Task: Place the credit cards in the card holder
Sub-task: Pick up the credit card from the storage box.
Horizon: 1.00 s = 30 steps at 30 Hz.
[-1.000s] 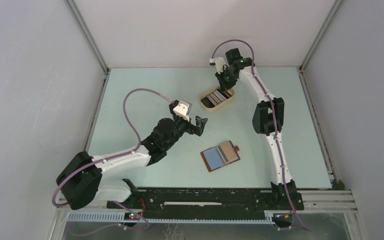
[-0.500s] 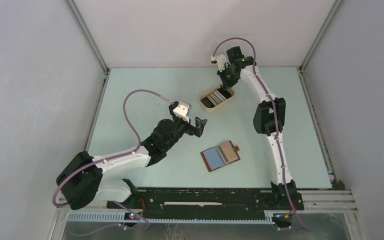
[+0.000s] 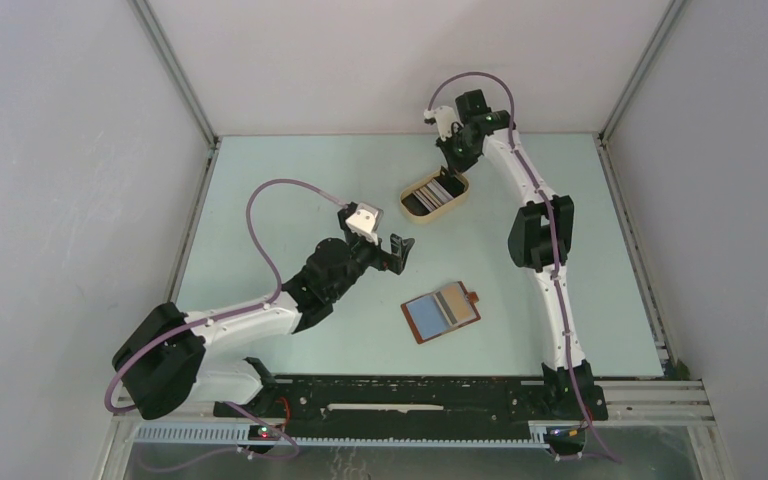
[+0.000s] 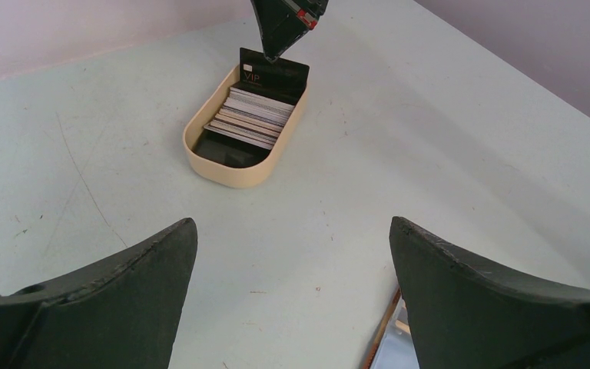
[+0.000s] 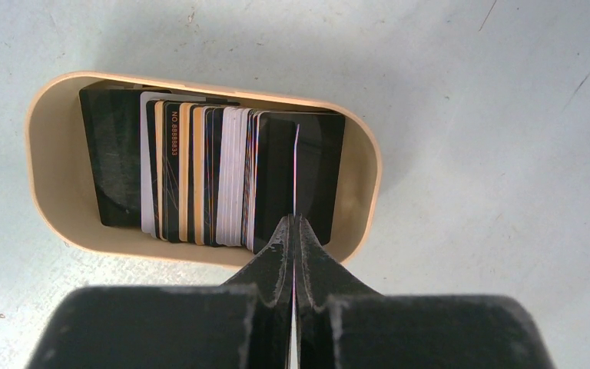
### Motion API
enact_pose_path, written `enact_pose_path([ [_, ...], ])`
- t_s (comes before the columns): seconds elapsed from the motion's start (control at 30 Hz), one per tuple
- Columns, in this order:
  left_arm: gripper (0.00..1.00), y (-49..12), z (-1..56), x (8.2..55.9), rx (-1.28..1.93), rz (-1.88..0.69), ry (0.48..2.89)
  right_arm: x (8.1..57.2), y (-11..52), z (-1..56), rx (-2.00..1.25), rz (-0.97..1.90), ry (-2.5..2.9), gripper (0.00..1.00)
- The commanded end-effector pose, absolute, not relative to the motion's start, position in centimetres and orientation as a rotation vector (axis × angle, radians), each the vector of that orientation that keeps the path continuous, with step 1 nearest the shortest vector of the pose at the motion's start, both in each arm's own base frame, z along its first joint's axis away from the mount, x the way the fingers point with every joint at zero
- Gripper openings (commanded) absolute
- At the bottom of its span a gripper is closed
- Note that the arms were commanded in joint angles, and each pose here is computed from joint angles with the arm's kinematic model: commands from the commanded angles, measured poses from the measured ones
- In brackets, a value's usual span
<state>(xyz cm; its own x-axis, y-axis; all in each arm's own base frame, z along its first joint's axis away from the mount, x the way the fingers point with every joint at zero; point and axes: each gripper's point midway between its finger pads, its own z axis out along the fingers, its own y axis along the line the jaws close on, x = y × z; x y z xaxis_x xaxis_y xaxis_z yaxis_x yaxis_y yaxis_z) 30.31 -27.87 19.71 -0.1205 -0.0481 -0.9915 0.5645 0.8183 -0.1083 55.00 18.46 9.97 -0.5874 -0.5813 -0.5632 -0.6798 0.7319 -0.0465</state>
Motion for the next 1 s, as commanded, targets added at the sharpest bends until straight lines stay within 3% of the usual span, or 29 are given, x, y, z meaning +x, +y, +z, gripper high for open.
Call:
enact_pose_path([
  [0.0, 1.00, -27.4, 21.0, 30.3, 0.380, -0.556, 1.575, 55.8, 18.2, 17.5, -0.916, 0.212, 2.222, 0.00],
  [0.53, 1.00, -27.4, 21.0, 30.3, 0.368, -0.562, 1.574, 53.4, 19.2, 21.2, -0.922, 0.396, 2.171, 0.00],
  [0.8, 1.00, -26.8, 21.7, 29.8, 0.342, -0.630, 1.546, 46.7, 20.9, 24.6, -0.957, 0.645, 2.109, 0.00],
  [0.97, 1.00, -26.6, 22.1, 27.3, 0.296, -0.845, 1.517, 39.9, 21.3, 25.0, -0.944, 0.884, 2.083, 0.00],
])
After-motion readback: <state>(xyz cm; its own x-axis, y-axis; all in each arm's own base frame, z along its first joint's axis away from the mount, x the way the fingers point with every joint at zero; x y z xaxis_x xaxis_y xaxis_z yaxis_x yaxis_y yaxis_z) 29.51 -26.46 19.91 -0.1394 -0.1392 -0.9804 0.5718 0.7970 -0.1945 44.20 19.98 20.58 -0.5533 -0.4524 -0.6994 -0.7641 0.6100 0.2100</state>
